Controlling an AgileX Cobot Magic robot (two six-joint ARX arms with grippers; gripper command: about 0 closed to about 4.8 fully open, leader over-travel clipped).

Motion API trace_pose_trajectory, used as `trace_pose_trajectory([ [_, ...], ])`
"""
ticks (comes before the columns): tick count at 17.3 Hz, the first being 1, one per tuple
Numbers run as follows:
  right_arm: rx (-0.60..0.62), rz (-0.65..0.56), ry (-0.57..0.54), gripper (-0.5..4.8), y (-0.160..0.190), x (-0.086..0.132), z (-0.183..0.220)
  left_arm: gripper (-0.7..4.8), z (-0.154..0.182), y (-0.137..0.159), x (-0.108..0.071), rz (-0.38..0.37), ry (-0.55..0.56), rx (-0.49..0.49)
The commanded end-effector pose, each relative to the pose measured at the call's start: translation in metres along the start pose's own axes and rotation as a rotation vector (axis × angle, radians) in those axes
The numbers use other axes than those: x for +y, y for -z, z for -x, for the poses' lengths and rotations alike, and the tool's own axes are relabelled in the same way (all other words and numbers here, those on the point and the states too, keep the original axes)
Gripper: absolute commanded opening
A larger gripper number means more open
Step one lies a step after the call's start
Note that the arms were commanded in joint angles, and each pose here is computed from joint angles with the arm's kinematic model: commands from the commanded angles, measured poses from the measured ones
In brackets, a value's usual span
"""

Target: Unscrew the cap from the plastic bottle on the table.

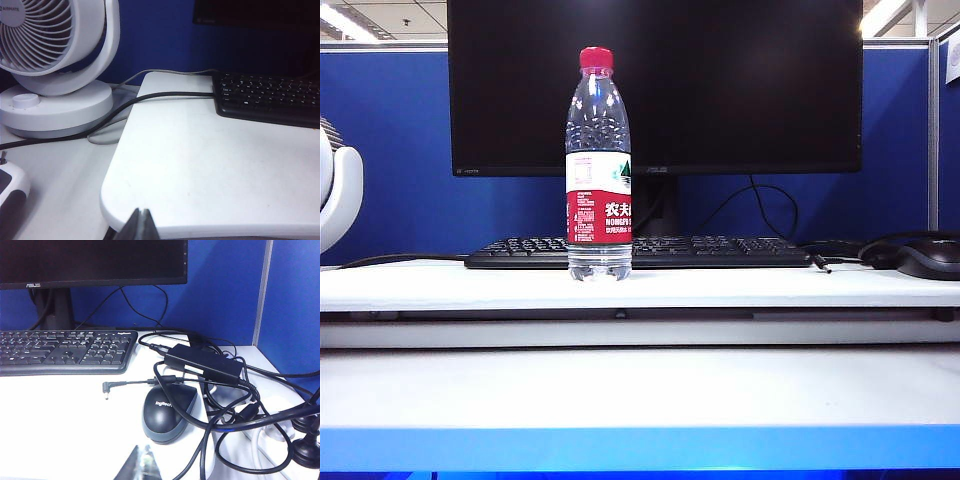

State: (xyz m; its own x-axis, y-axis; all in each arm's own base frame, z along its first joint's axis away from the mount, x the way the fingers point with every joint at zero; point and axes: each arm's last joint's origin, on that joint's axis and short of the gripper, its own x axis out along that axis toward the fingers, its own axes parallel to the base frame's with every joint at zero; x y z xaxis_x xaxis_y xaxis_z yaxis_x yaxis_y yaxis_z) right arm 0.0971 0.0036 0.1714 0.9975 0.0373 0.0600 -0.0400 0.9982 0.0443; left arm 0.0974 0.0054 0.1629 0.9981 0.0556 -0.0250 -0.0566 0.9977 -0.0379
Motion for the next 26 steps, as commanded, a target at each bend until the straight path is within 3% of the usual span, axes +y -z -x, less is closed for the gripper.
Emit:
trace_pose_trajectory([
  [1, -0.011, -0.008, -0.007, -0.05, 0.001, 0.0, 0.0, -0.03, 0.0, -0.001, 0.0, 0.0, 0.004, -0.009],
  [4, 0.019, -0.009, -0.007, -0.05, 0.004, 0.0, 0.0, -0.03, 0.0, -0.001, 0.0, 0.005, 0.004, -0.005],
  [6, 0.026, -0.079, -0.057, -0.04, 0.004, 0.002, 0.0, -0.03, 0.0, 0.0, -0.001, 0.185, 0.023, -0.002],
  [7, 0.021, -0.223, -0.145, -0.04, 0.002, 0.004, 0.0, -0.03, 0.0, -0.001, -0.002, 0.456, 0.082, 0.012],
  [8, -0.01, -0.294, -0.219, -0.04, -0.003, 0.006, 0.001, -0.03, 0.001, -0.005, -0.005, 0.656, 0.187, 0.013],
  [9, -0.108, -0.356, -0.369, -0.04, -0.016, 0.01, 0.003, -0.03, 0.004, -0.019, -0.01, 0.901, 0.393, -0.022],
  [10, -0.195, -0.397, -0.455, -0.04, -0.028, 0.012, 0.007, -0.03, 0.008, -0.032, -0.012, 1.042, 0.505, -0.091],
  [11, -0.326, -0.474, -0.521, -0.04, -0.043, 0.013, 0.013, -0.03, 0.016, -0.05, -0.013, 1.197, 0.642, -0.237],
  [12, -0.393, -0.512, -0.548, -0.03, -0.05, 0.013, 0.017, -0.03, 0.025, -0.064, -0.014, 1.256, 0.741, -0.365],
  [13, -0.463, -0.535, -0.563, -0.02, -0.065, 0.013, 0.022, -0.04, 0.038, -0.083, -0.014, 1.254, 0.829, -0.506],
  [15, -0.558, -0.565, -0.578, -0.02, -0.105, 0.014, 0.037, -0.04, 0.059, -0.128, -0.016, 1.137, 0.867, -0.563],
  [17, -0.65, -0.536, -0.579, -0.01, -0.141, 0.015, 0.051, -0.05, 0.077, -0.169, -0.018, 0.892, 0.873, -0.612],
  [18, -0.693, -0.49, -0.561, -0.01, -0.168, 0.016, 0.056, -0.05, 0.083, -0.199, -0.021, 0.661, 0.844, -0.602],
  [20, -0.584, -0.407, -0.565, 0.0, -0.206, 0.019, 0.045, -0.05, 0.068, -0.236, -0.026, 0.399, 0.754, -0.442],
  [21, -0.483, -0.357, -0.595, 0.0, -0.222, 0.022, 0.028, -0.05, 0.048, -0.244, -0.031, 0.288, 0.77, -0.348],
  [23, -0.288, -0.347, -0.776, -0.01, -0.247, 0.029, -0.017, -0.05, -0.001, -0.237, -0.039, 0.17, 0.851, -0.188],
  [26, -0.145, -0.324, -0.971, -0.01, -0.269, 0.039, -0.066, -0.04, -0.051, -0.216, -0.046, 0.075, 0.905, -0.062],
])
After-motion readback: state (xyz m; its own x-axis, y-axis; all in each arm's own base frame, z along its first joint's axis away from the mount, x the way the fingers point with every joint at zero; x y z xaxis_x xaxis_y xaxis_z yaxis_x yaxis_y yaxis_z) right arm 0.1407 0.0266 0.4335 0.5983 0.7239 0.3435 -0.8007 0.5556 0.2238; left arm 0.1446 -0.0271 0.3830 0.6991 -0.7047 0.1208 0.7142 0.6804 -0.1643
